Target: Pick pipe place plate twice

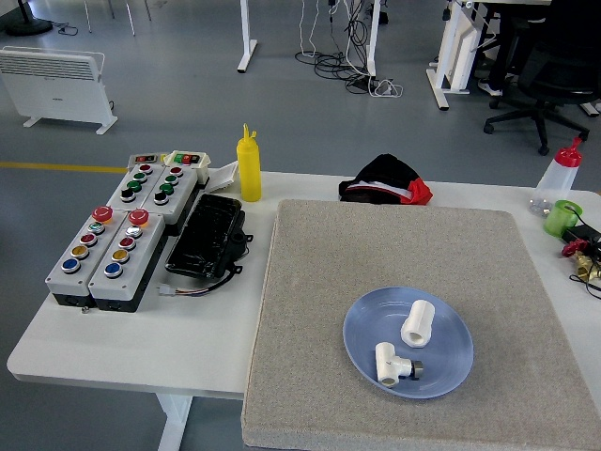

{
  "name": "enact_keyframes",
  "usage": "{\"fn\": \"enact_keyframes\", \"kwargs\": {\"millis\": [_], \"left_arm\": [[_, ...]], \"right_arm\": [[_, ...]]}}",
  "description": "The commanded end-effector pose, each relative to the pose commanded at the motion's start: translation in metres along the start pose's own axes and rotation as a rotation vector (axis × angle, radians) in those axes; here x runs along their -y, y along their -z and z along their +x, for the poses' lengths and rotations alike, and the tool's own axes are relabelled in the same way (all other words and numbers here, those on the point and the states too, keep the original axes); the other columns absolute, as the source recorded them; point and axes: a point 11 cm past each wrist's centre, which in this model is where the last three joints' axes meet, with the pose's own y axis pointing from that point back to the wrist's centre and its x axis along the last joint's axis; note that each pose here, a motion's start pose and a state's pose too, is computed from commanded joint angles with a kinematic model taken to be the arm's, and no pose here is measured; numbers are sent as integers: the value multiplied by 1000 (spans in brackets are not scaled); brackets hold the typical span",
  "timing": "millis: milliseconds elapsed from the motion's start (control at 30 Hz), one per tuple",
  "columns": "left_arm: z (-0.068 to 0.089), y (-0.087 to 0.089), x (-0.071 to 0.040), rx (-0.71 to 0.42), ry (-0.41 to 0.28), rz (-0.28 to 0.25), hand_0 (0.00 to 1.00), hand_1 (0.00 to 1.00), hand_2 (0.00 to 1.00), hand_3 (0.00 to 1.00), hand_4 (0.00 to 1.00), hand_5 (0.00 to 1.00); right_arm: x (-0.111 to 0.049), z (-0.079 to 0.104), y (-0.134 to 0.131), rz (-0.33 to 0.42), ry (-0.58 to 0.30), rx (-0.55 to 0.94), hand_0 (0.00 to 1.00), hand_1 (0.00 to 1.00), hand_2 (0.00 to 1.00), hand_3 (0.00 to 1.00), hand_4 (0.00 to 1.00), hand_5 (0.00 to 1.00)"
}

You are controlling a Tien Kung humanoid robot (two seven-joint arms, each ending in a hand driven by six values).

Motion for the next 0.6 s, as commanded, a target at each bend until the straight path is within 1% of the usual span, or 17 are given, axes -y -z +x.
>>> {"fn": "enact_keyframes", "kwargs": {"millis": [200, 233, 300, 600], "left_arm": [[-3, 2, 0, -17, 12, 0, 669, 720, 821, 768, 499, 998], [-3, 2, -1, -18, 9, 0, 670, 730, 839, 791, 501, 998], [-4, 2, -1, -19, 5, 1, 670, 730, 839, 791, 501, 998], [-4, 2, -1, -46, 3, 12, 671, 732, 846, 800, 506, 998]], "right_arm": [[-1, 2, -4, -15, 1, -1, 846, 797, 869, 816, 542, 509], [-1, 1, -4, -14, 2, 2, 845, 792, 869, 831, 543, 512], [0, 0, -5, -12, 5, 7, 845, 792, 869, 831, 543, 512], [2, -2, 4, 3, 14, 12, 846, 793, 867, 837, 542, 513]]}}
